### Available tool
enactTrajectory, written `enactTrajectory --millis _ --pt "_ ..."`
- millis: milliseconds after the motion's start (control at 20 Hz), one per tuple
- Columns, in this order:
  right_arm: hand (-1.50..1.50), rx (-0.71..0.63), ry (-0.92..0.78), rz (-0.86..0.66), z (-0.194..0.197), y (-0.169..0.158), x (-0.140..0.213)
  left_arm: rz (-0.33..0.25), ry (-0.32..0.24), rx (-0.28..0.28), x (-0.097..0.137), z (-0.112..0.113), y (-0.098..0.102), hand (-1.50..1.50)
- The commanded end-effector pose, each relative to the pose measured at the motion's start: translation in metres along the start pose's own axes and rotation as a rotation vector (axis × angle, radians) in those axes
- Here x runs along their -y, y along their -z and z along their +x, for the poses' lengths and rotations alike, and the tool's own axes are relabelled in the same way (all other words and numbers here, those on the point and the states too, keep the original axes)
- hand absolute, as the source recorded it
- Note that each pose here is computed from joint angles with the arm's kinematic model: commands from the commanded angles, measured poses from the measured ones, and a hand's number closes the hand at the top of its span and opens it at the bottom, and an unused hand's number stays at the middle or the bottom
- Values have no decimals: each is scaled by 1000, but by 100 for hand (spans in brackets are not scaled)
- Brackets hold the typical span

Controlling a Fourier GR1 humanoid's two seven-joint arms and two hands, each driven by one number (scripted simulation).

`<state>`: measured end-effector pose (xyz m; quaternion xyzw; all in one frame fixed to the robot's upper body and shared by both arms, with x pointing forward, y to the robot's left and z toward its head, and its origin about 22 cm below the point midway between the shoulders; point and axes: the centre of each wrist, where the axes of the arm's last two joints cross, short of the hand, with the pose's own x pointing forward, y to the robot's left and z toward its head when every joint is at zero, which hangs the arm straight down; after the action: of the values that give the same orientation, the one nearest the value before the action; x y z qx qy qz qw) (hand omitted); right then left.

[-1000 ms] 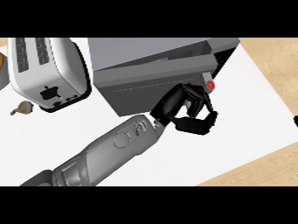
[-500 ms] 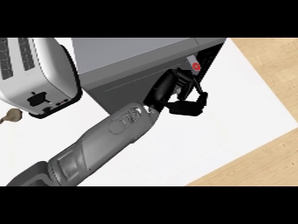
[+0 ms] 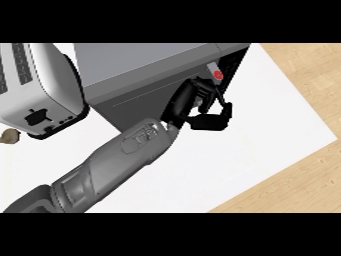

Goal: Pick up the milk, place it into the microwave and close the microwave

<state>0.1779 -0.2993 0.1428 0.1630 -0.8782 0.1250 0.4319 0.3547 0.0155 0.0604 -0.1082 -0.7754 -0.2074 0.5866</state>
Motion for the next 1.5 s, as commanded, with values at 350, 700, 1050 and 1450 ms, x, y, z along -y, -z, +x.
enactTrajectory --millis 350,700,1050,1450 --pt "-150 -19 -40 21 10 9 15 -22 -31 62 30 29 19 150" --pt "-150 -6 -25 29 16 15 19 11 -21 72 31 28 18 150" --pt "-150 19 -18 50 23 22 22 43 -23 61 32 25 16 150" --pt "-150 3 -3 6 26 19 30 366 -41 -98 7 0 15 150"
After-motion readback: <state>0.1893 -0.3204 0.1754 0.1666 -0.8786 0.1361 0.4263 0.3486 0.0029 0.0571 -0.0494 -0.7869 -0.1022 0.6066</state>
